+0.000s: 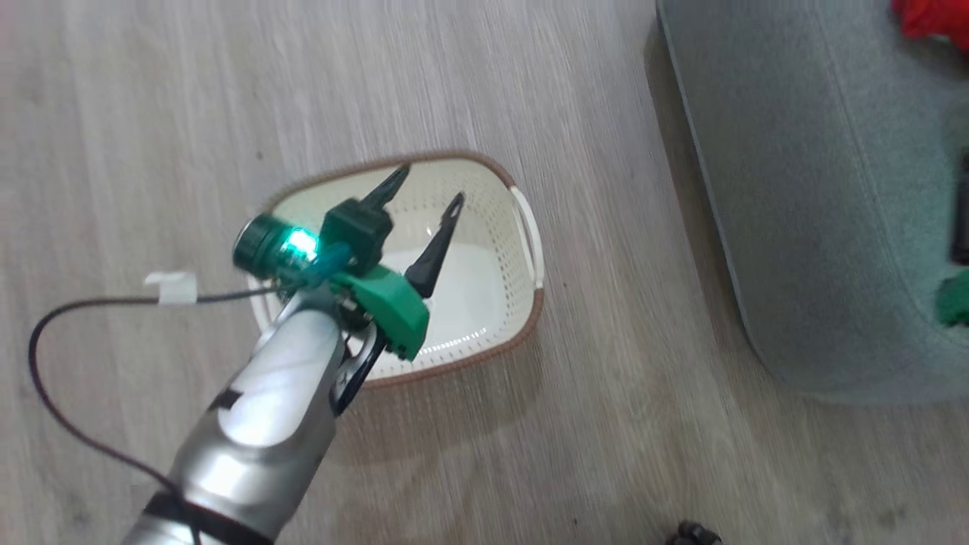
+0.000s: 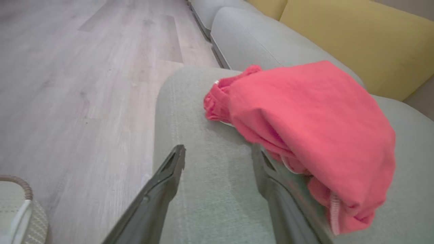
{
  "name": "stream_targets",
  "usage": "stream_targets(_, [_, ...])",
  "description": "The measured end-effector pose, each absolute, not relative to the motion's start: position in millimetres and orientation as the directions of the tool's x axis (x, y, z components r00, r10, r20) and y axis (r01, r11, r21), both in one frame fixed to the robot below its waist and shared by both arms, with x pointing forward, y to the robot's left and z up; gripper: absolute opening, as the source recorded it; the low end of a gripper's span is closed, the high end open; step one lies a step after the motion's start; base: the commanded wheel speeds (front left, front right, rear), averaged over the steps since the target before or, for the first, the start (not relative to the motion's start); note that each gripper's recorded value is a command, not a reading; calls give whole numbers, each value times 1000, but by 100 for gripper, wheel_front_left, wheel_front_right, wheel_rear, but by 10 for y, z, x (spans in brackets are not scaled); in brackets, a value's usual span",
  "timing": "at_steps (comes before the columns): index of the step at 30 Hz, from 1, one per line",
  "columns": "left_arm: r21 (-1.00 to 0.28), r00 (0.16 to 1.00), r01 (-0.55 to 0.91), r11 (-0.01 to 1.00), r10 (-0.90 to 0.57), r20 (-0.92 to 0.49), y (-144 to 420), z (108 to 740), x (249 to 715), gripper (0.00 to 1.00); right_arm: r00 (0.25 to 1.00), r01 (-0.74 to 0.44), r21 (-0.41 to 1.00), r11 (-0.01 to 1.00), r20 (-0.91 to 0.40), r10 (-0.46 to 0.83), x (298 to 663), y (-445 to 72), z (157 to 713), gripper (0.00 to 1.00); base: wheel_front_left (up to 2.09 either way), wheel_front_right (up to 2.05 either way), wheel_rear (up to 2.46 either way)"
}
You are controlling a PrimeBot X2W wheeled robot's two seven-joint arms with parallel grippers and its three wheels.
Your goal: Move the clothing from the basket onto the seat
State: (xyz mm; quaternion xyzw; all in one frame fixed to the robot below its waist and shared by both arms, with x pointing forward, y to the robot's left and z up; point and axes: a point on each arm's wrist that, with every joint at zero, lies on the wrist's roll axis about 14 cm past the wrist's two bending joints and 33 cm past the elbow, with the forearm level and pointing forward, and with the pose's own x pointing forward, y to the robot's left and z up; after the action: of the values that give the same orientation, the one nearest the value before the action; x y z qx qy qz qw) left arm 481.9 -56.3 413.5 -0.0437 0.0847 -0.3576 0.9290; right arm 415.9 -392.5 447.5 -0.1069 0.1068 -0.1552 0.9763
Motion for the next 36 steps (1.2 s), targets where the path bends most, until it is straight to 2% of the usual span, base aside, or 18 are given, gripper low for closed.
stream_targets(8, [-146,884,438,887,-454,-110,157,4370,4822,100,985,150,-118,982,-71,-159,4346,-3200,4730,100,0,0,0])
stream_targets(16, [-130,979,162,978,-176,-104,1109,4505,4568,100,1000,20,-42,999,4,-20,4462,-2580,4950,100,0,0,0])
stream_targets(26, [-94,994,-95,991,89,-60,1986,4678,4001,100,996,-87,29,996,39,85,4315,-2089,5062,100,0,0,0])
stream_targets(36, [-46,989,-149,988,148,-31,2105,4739,3693,100,994,-109,59,992,37,107,4141,-1941,5044,100,0,0,0])
